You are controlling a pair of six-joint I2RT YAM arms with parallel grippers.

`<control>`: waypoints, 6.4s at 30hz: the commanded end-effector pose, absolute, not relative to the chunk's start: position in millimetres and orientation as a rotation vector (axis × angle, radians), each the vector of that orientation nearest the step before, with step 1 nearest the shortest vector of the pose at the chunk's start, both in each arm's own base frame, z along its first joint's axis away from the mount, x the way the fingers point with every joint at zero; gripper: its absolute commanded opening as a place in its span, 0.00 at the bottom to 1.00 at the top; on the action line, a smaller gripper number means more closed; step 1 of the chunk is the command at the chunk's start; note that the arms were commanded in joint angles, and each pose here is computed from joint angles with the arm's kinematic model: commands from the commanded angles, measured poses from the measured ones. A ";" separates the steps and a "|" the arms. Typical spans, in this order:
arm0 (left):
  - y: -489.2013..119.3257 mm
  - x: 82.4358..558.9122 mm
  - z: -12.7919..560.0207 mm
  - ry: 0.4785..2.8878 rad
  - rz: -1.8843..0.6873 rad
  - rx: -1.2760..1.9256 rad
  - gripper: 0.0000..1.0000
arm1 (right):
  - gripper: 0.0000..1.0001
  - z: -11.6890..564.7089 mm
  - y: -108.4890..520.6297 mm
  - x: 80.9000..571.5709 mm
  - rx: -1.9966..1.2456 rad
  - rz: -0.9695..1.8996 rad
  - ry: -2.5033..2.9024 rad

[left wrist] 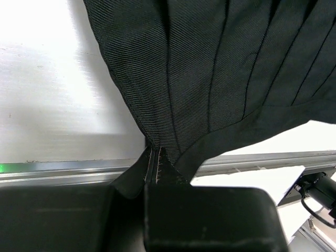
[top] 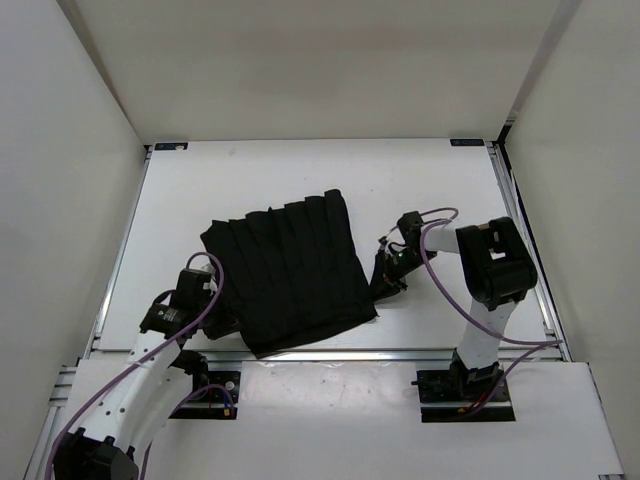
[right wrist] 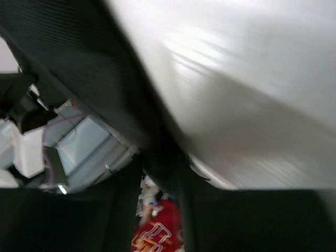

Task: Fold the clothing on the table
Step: Flatten the skirt out

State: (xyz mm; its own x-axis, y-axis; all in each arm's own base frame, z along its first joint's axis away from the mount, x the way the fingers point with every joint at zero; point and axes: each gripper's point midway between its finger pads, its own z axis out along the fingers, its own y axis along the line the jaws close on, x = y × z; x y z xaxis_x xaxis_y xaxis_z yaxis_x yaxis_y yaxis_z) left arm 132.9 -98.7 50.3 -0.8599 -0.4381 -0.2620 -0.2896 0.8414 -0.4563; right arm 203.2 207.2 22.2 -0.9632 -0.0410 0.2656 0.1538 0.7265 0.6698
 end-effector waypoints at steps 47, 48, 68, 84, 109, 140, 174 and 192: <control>-175.2 341.0 196.0 2.288 -0.798 -0.038 0.00 | 0.01 254.4 130.3 350.2 0.230 -1.174 -3.742; -178.8 357.9 200.9 2.290 -0.799 -0.029 0.00 | 0.00 244.7 124.7 375.5 0.126 -1.209 -3.690; -145.9 416.3 307.6 1.988 -0.919 -0.145 0.00 | 0.01 306.6 83.8 390.1 0.068 -1.499 -3.790; -147.2 226.8 135.6 2.394 -0.969 -0.354 0.58 | 0.41 116.0 118.6 167.2 -0.256 -1.034 -3.102; -161.9 309.7 11.0 2.734 -0.201 0.004 0.00 | 0.00 19.2 162.1 262.3 -0.065 -0.688 -2.986; -283.3 362.1 92.8 2.490 -0.932 -0.450 0.99 | 0.00 174.7 290.4 370.9 0.265 -0.991 -3.907; -241.7 382.4 126.5 2.422 -0.500 -0.653 0.99 | 0.00 194.2 340.2 344.7 0.114 -1.254 -4.125; -207.8 363.6 126.4 2.534 -0.380 -0.999 0.99 | 0.00 221.3 339.0 350.1 -0.093 -1.576 -3.937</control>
State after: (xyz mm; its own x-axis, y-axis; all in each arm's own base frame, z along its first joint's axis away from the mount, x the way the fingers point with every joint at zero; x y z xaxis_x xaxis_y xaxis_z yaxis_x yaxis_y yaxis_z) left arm 377.3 -226.9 115.1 -0.7355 -0.5962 -0.3218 -0.5098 0.7998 -0.3169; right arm 353.6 331.1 185.3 -0.5095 0.2949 -0.8083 -0.2539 0.8461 0.4687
